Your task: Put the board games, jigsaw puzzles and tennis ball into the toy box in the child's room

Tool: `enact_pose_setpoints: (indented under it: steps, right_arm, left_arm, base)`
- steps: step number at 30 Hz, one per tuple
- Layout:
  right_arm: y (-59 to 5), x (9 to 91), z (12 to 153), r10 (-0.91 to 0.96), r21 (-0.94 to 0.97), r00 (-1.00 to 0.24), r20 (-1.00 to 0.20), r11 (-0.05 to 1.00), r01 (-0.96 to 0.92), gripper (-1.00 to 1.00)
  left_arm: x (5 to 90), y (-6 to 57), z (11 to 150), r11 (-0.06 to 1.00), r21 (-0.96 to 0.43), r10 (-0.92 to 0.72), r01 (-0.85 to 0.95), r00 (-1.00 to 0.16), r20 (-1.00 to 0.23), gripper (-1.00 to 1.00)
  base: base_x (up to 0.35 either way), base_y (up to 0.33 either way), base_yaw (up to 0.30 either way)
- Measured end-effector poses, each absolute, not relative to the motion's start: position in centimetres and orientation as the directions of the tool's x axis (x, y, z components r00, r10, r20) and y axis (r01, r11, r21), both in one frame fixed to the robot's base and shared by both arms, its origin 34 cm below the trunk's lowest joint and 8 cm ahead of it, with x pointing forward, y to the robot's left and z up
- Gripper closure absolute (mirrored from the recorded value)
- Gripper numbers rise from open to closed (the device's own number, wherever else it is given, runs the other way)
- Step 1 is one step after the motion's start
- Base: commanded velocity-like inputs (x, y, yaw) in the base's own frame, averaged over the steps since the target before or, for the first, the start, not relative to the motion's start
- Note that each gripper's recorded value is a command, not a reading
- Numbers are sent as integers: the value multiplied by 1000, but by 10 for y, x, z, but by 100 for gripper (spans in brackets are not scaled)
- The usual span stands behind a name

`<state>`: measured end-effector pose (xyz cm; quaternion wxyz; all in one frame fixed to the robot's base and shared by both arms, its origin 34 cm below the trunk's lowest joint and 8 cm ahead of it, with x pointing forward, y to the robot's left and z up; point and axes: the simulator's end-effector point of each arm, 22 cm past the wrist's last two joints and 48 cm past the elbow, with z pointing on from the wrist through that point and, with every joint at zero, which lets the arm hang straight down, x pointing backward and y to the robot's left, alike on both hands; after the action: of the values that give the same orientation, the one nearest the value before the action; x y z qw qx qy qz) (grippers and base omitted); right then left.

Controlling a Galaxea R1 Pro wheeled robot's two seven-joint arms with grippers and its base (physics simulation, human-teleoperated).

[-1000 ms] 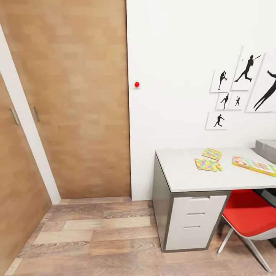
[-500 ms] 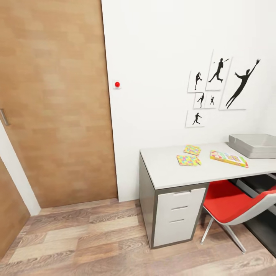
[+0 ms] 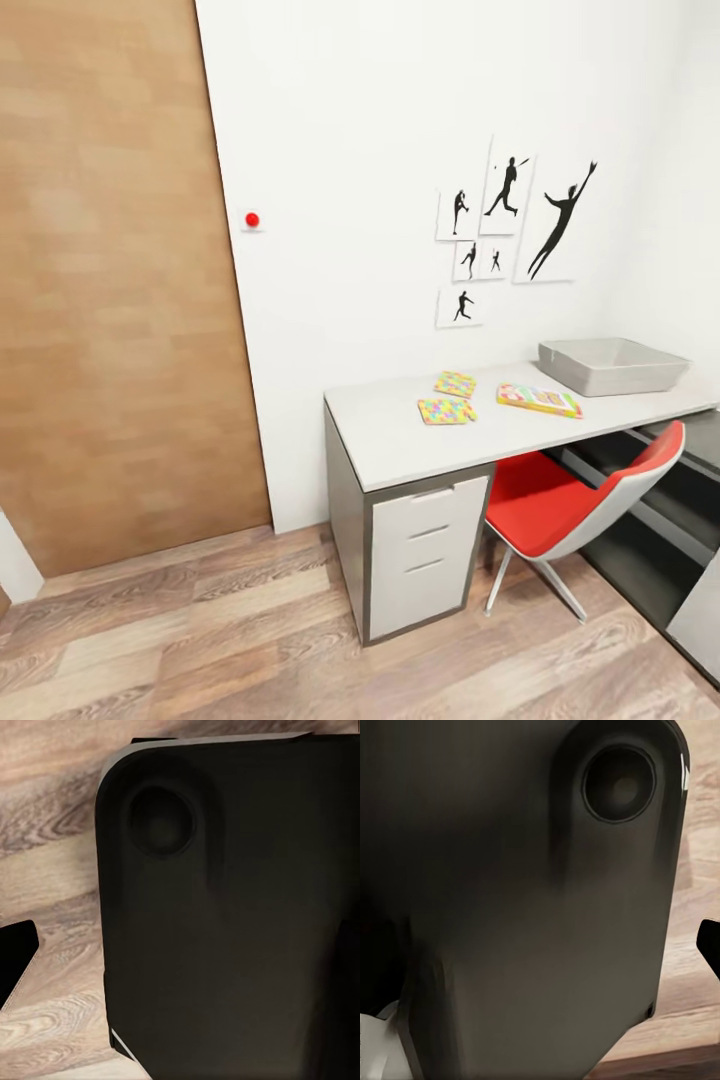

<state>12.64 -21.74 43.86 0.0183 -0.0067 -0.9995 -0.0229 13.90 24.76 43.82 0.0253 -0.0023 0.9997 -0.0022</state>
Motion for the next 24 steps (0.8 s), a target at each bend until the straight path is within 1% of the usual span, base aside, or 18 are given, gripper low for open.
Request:
enact_pose_setpoints:
  steps: [24]
  right_arm:
    - [-217,126,439,14,46,-999,37,999,16,-100]
  left_arm:
    - [139,248,438,1000,-5,-2,-2,-999,-50,-100]
  base:
    - [0,0,-277]
